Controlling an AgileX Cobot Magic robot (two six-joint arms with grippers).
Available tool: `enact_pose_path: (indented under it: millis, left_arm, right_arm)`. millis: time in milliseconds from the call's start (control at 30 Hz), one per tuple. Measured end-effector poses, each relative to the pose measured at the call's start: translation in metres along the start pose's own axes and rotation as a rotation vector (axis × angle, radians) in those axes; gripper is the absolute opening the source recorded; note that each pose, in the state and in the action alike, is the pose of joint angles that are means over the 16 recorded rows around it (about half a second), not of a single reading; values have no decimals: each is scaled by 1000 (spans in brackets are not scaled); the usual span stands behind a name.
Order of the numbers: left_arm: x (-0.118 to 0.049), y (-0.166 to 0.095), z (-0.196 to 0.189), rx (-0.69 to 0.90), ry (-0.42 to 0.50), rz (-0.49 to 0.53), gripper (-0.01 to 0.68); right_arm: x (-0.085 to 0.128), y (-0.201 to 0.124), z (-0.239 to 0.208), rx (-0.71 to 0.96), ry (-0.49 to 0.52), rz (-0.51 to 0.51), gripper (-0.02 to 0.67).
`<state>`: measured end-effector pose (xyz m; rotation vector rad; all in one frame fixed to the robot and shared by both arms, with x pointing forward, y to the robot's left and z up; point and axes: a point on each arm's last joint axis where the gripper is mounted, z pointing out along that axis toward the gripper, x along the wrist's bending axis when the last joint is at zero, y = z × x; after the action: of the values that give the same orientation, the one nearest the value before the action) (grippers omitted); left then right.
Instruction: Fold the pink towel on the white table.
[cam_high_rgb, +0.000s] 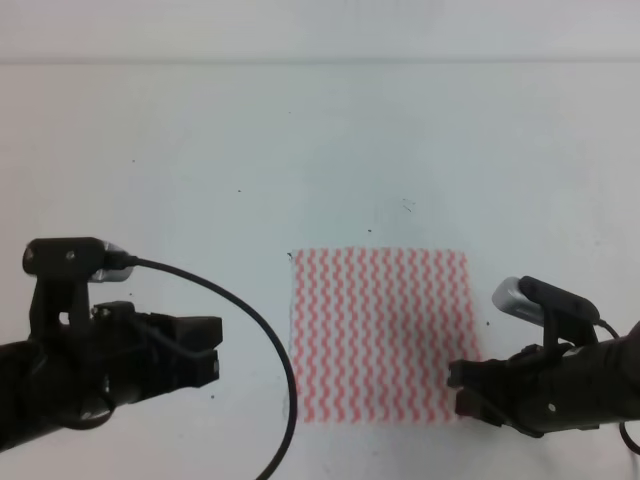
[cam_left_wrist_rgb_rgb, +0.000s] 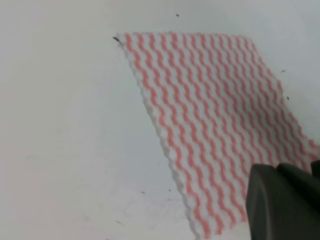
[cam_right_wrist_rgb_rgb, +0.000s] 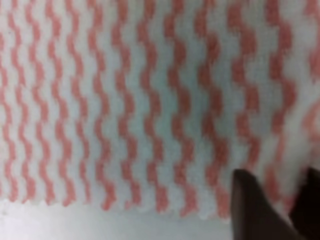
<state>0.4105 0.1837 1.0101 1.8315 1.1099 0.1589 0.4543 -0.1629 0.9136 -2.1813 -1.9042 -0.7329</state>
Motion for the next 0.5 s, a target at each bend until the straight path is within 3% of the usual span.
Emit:
enact_pose_path:
  millis: [233, 500]
  left_arm:
    - [0, 0, 0, -1, 3, 91, -4]
    - [0, 0, 0, -5, 3, 253, -4]
  right_arm:
    - [4, 3, 0, 1, 10, -6, 2]
    - [17, 15, -4, -16, 51, -21, -15]
